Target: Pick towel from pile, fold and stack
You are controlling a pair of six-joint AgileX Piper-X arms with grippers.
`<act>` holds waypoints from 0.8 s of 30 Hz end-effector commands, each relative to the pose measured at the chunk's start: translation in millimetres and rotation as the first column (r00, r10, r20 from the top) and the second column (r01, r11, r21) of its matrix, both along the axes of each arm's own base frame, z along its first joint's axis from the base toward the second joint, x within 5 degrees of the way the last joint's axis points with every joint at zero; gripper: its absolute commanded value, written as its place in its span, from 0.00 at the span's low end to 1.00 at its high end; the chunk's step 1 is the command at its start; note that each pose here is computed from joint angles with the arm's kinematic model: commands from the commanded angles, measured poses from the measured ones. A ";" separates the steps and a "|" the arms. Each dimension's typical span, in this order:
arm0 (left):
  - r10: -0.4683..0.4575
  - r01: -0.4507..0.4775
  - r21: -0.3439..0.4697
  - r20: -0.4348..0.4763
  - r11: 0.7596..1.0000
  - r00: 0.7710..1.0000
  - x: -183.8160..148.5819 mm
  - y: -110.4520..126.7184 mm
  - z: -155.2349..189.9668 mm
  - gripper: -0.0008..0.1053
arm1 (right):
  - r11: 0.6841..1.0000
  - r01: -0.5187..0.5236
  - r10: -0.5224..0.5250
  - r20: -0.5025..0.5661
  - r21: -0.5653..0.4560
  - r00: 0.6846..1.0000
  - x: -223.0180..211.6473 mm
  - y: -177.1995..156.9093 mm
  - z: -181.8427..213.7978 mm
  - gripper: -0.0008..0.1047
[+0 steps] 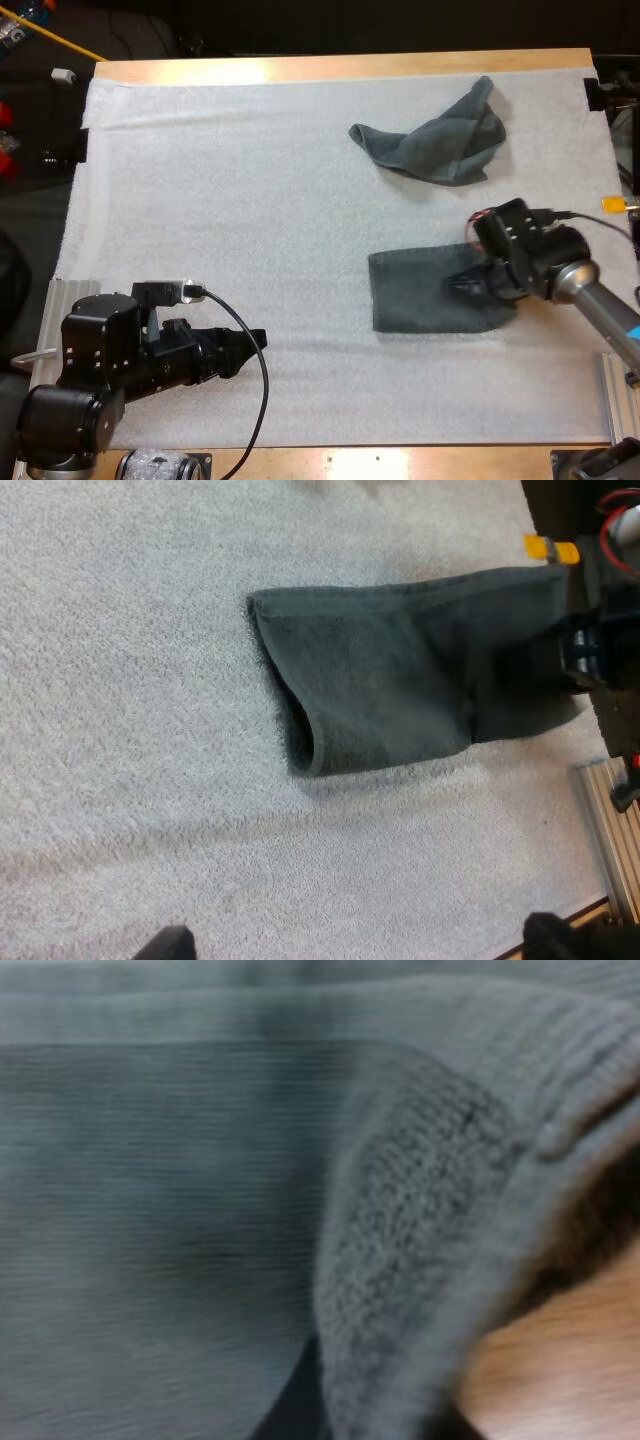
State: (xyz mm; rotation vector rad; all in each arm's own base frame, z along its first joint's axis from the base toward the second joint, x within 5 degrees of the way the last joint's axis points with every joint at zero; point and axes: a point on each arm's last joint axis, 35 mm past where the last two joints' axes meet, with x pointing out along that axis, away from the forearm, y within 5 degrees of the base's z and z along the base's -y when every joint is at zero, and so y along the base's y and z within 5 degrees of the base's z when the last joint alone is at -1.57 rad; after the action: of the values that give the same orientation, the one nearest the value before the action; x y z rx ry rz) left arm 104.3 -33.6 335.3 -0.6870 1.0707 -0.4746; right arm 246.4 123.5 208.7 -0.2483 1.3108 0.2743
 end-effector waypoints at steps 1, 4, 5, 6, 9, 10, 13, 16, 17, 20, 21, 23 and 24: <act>0.005 -0.005 0.008 0.010 1.000 1.000 -0.5 0.3 2.3 0.60 | 0.998 0.012 -0.012 0.004 0.066 1.000 2.1 8.7 1.3 0.01; 0.004 -0.004 0.006 0.010 1.000 1.000 -0.5 0.3 2.3 0.60 | 0.988 0.038 -0.035 -0.020 0.149 0.999 3.6 25.8 -7.8 0.01; 0.004 -0.004 0.006 0.010 1.000 1.000 -0.5 0.3 2.3 0.60 | 0.981 0.052 -0.045 -0.040 0.187 0.998 5.3 31.5 -12.7 0.01; 0.004 -0.004 0.006 0.010 1.000 1.000 -0.5 0.3 2.3 0.60 | 0.977 0.065 -0.056 -0.050 0.201 0.997 6.6 33.6 -15.7 0.01; 0.004 -0.004 0.006 0.010 1.000 1.000 -0.5 0.3 2.3 0.60 | 0.952 0.120 -0.095 -0.102 0.283 0.990 11.8 43.4 -27.0 0.01; 0.004 -0.004 0.006 0.010 1.000 1.000 -0.5 0.3 2.3 0.60 | 0.942 0.128 -0.098 -0.110 0.309 0.989 14.5 45.8 -30.3 0.01; 0.004 -0.004 0.007 0.007 1.000 1.000 -0.7 0.3 2.2 0.60 | 0.926 0.142 -0.098 -0.142 0.350 0.985 18.6 50.3 -39.0 0.01; 0.004 -0.004 0.007 0.007 1.000 1.000 -0.7 0.3 2.2 0.60 | 0.908 0.156 -0.095 -0.173 0.388 0.980 21.0 53.7 -44.7 0.15; 0.004 -0.004 0.007 0.007 1.000 1.000 -0.7 0.3 2.2 0.60 | 0.902 0.154 -0.084 -0.185 0.404 0.979 21.4 54.9 -46.1 0.25; 0.004 -0.004 0.007 0.007 1.000 1.000 -0.7 0.3 2.2 0.60 | 0.885 0.136 -0.057 -0.186 0.446 0.981 23.2 57.7 -46.1 0.60; 0.004 -0.004 0.007 0.007 1.000 1.000 -0.7 0.3 2.2 0.60 | 0.883 0.134 -0.055 -0.184 0.449 0.981 23.5 57.9 -45.9 0.65; 0.004 -0.004 0.007 0.007 1.000 1.000 -0.7 0.3 2.2 0.60 | 0.877 0.128 -0.049 -0.179 0.462 0.983 24.4 58.8 -45.3 0.75; 0.004 -0.004 0.007 0.007 1.000 1.000 -0.7 0.3 2.2 0.60 | 0.876 0.127 -0.047 -0.180 0.466 0.983 24.4 59.0 -45.2 0.74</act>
State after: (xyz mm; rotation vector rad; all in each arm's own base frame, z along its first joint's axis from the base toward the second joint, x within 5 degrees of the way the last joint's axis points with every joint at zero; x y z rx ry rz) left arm 104.3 -33.6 335.3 -0.6860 1.0703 -0.4751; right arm 269.1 180.3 159.6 0.2498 1.3809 0.5195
